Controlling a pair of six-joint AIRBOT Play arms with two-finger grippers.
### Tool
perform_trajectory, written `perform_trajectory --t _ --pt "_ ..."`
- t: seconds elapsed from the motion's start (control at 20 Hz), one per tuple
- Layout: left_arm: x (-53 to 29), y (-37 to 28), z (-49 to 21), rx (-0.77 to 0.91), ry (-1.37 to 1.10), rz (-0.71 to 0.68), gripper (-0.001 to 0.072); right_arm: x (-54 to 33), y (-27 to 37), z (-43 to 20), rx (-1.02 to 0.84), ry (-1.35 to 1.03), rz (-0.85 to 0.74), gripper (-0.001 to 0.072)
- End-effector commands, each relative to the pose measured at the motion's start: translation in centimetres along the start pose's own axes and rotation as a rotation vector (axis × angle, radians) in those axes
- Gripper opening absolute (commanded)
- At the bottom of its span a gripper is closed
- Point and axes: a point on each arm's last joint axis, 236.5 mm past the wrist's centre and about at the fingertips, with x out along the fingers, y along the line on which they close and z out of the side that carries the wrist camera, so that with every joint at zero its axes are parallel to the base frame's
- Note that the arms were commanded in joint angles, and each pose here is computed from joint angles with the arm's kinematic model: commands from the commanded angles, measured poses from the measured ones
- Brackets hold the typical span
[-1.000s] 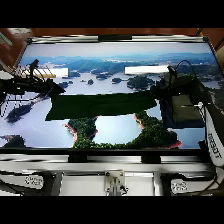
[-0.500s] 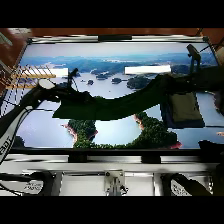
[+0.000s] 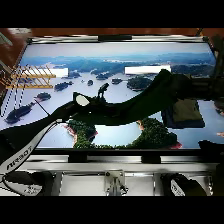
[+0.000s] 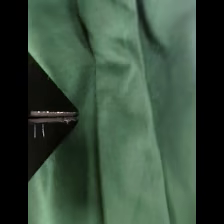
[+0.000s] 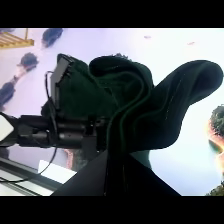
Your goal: Fold the shirts.
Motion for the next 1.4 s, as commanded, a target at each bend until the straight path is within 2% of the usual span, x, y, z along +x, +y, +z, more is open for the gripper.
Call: perform_trajectory --t 0.0,0.2,0.3,0.5,0.7,1.0,1.15,1.35 --pt "2.9 -2.1 -1.3 -0.008 0.022 -0.020 0.0049 -2.3 1.9 -0.4 0.002 -0.048 0.027 0.0066" --pt "0.2 -3.7 2.5 0.029 -0.046 -0.055 0.0047 -2.3 1.9 -0.4 -0.001 -0.048 0.023 0.0066" --pt "-3.5 -2.2 5.2 0.042 -0.097 -0.017 0.0047 -1.9 1.5 -0.3 0.004 -0.039 0.017 0.0066" --pt "-15.0 1.7 9.4 0.099 -0.212 0.183 0.0047 0.4 1.3 0.0 0.008 -0.009 0.028 0.0066" --pt "-29.5 1.5 12.8 0.173 -0.488 0.383 0.0047 7.7 5.9 0.2 -0.055 -0.001 0.129 0.0065" --pt "-47.1 -0.1 10.1 0.168 -0.800 0.579 0.0048 21.9 11.2 -5.6 -0.083 0.082 0.202 0.0065" --pt "-50.4 0.0 7.4 0.127 -0.830 0.642 0.0048 27.1 11.7 -8.9 -0.055 0.114 0.200 0.0065" --pt "-50.1 0.8 5.3 0.091 -0.753 0.660 0.0049 30.2 12.5 -10.4 0.001 0.087 0.209 0.0065"
